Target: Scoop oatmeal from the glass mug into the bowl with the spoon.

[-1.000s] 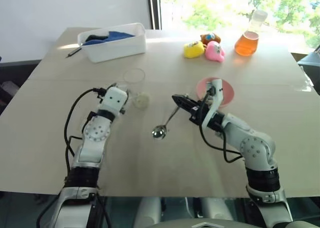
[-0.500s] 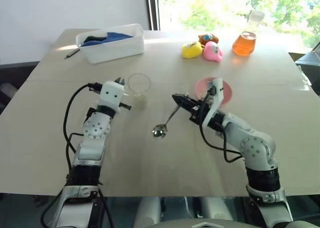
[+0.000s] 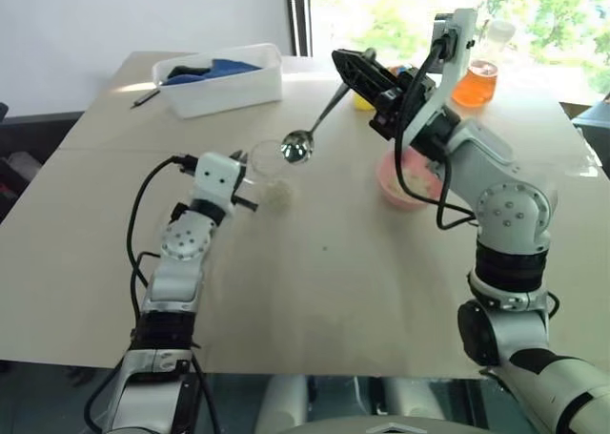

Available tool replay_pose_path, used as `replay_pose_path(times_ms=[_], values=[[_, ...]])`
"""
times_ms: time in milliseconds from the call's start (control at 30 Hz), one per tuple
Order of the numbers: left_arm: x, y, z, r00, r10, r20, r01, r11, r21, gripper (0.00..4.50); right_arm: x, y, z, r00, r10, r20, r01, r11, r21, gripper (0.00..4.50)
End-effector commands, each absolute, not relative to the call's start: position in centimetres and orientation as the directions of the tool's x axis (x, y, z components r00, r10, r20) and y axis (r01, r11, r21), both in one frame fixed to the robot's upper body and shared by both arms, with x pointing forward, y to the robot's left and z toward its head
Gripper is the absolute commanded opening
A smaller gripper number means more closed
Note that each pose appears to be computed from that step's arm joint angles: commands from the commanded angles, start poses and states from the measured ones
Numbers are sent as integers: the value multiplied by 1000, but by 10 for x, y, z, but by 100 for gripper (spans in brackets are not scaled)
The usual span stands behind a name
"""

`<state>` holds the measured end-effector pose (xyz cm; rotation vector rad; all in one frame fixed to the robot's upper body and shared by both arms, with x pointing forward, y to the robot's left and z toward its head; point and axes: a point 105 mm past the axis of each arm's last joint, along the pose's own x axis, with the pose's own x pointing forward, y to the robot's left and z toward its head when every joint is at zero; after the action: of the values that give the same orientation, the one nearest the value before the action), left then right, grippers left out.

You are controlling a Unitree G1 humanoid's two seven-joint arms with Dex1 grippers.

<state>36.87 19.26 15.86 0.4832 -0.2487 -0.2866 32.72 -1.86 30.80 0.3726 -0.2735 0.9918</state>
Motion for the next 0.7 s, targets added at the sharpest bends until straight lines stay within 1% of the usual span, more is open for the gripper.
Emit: replay_pose_path(times_ms=[33,133,200,300,333,400,467,600,700], values=[[363,175,156,899,-420,121,292,782,550,18,326,-14,308,507,765,397,-857,497,138,0],[360,168,159,880,-461,118,331,771,544,18,331,-15,304,525,758,388,-844,522,122,0],[359,166,160,872,-477,106,351,763,543,18,331,-12,295,526,777,346,-842,532,85,0],[359,162,163,858,-505,94,396,766,506,18,325,2,272,504,837,214,-858,513,18,0],[359,159,163,850,-520,86,417,763,494,18,325,6,263,509,846,160,-857,515,0,0],[359,153,164,832,-550,70,447,740,503,18,326,10,252,528,842,113,-845,534,-35,0],[358,149,163,818,-572,56,472,724,503,18,327,12,245,537,838,94,-837,543,-61,0],[357,142,163,801,-597,37,498,700,511,18,327,16,230,526,849,42,-830,524,-191,0],[356,139,163,796,-605,34,506,695,511,18,325,18,225,519,854,33,-836,516,-188,0]])
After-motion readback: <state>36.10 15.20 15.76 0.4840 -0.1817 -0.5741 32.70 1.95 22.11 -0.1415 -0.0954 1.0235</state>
